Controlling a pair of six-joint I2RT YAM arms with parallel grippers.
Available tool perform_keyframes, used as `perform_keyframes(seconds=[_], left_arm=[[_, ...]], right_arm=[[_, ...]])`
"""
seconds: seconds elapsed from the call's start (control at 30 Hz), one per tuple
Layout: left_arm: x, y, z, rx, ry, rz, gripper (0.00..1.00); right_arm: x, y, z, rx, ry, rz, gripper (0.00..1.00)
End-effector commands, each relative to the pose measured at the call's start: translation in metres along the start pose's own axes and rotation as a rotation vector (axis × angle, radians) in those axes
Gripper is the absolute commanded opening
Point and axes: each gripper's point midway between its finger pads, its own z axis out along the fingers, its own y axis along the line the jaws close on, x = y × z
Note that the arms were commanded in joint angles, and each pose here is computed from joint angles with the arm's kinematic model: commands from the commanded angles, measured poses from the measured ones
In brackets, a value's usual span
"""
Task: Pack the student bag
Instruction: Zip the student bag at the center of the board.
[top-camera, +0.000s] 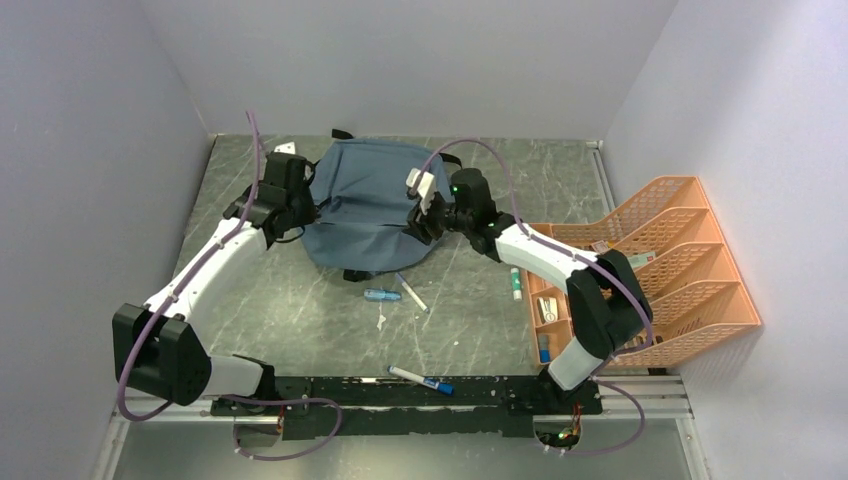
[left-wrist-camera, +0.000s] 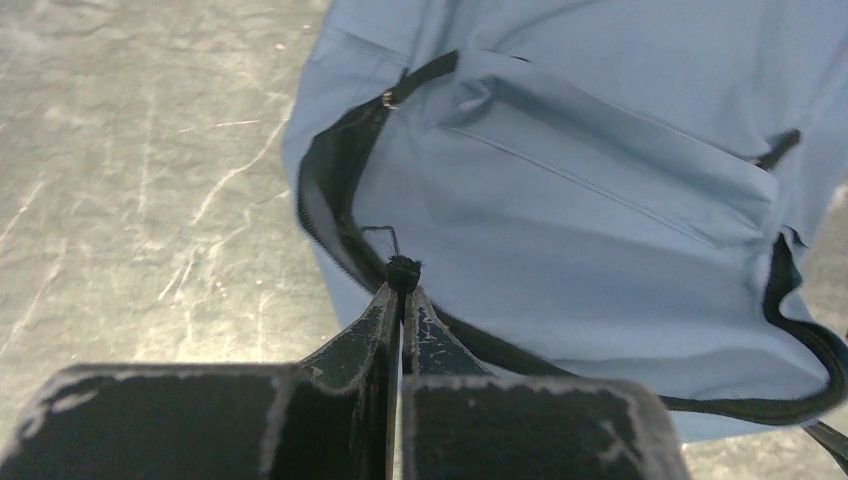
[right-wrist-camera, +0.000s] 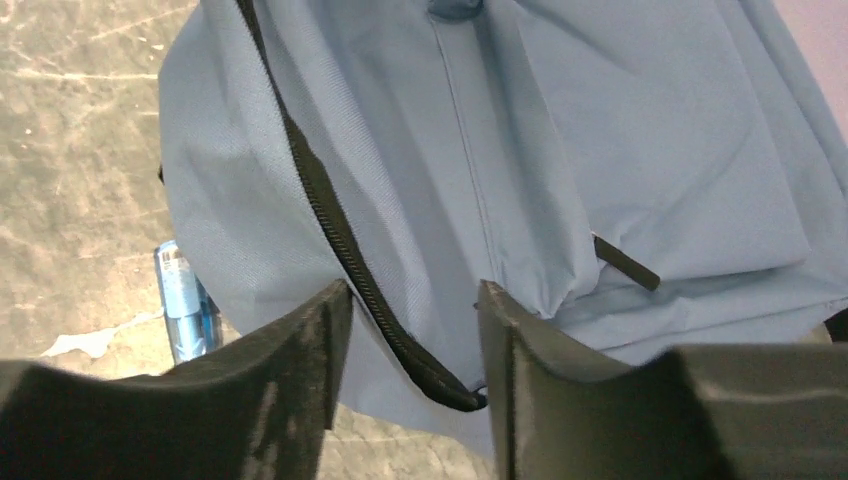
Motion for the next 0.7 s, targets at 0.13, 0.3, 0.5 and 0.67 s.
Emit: perform_keyframes(seconds=[0.13, 0.3, 0.5, 0.67], left_arm=[[0.000, -0.037, 0.003, 0.191, -0.008, 0.049, 0.05], [0.002, -0.031, 0.002, 0.170, -0.016, 0.037, 0.05], [0.010, -0.030, 0.001, 0.174, 0.000, 0.015, 0.05], [0.014, -0.029, 0.000, 0.178, 0.003, 0.008, 0.05]], right_arm=[[-0.066, 0.032, 0.004, -0.078, -0.079, -0.053, 0.68], [-0.084, 0.069, 0.037, -0.139, -0.117, -0.092, 0.78], [-0.085, 0.086, 0.077, -0.164, -0.138, -0.129, 0.83], [-0.079, 0.082, 0.102, -0.140, -0.132, -0.163, 0.84]])
